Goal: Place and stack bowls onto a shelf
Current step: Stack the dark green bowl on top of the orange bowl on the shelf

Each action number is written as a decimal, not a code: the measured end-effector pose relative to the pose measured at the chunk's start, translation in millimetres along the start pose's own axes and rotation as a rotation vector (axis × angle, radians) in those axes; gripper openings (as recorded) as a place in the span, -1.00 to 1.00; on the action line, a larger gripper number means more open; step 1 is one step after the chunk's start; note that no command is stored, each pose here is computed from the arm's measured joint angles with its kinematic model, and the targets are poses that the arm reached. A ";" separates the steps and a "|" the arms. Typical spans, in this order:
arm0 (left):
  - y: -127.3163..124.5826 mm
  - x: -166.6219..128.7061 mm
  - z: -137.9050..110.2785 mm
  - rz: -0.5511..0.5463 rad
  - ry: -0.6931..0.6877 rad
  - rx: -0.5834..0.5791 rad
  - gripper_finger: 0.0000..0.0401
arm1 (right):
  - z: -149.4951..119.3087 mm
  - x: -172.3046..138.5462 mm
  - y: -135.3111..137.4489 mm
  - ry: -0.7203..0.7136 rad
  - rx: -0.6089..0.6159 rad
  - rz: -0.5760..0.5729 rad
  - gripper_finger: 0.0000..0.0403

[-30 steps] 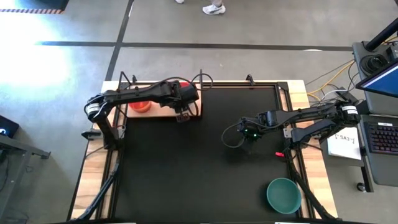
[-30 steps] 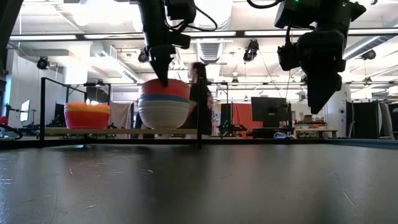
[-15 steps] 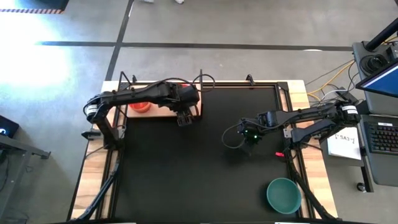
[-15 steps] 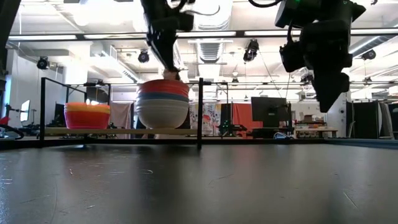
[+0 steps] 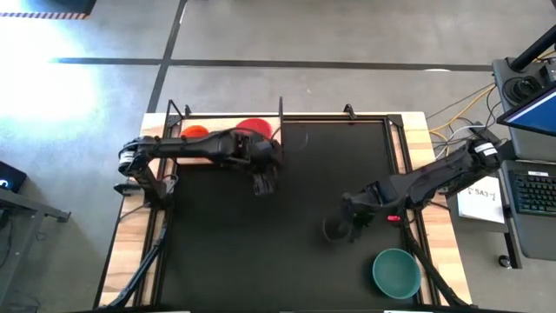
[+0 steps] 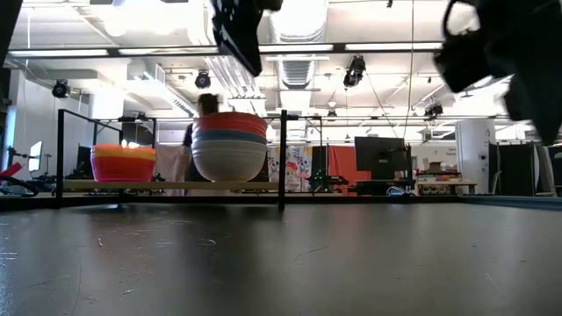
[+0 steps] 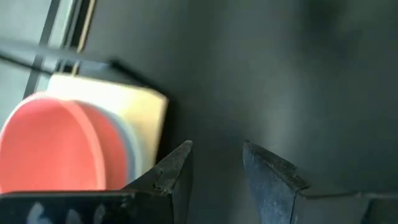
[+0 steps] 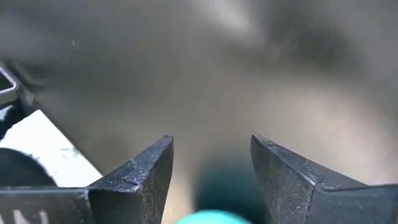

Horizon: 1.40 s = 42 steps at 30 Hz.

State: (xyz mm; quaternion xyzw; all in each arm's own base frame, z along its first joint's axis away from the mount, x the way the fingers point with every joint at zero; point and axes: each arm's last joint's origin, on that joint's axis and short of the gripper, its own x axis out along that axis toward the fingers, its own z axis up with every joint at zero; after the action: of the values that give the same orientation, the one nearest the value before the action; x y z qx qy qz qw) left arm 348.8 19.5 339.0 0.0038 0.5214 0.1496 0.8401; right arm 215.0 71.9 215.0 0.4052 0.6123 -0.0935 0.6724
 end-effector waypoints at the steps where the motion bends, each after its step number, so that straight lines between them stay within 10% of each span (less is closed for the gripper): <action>1: -5.1 -1.2 0.8 -0.009 -0.016 0.010 -0.38 | -5.1 1.6 2.9 0.013 0.022 0.003 0.01; 20: -61.8 4.9 4.0 -0.083 -0.093 0.140 -0.38 | -86.3 8.5 55.5 0.060 0.276 0.061 0.01; 42: -69.9 22.0 9.4 -0.082 -0.101 0.194 -0.38 | -111.7 79.1 80.1 0.219 0.245 -0.344 0.01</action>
State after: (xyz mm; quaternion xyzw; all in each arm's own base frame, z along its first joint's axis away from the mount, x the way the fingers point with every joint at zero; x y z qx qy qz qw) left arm 383.4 -40.2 312.6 0.0712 0.4903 0.0634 0.8663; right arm 199.8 227.2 187.1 0.3814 0.7255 -0.2358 0.5220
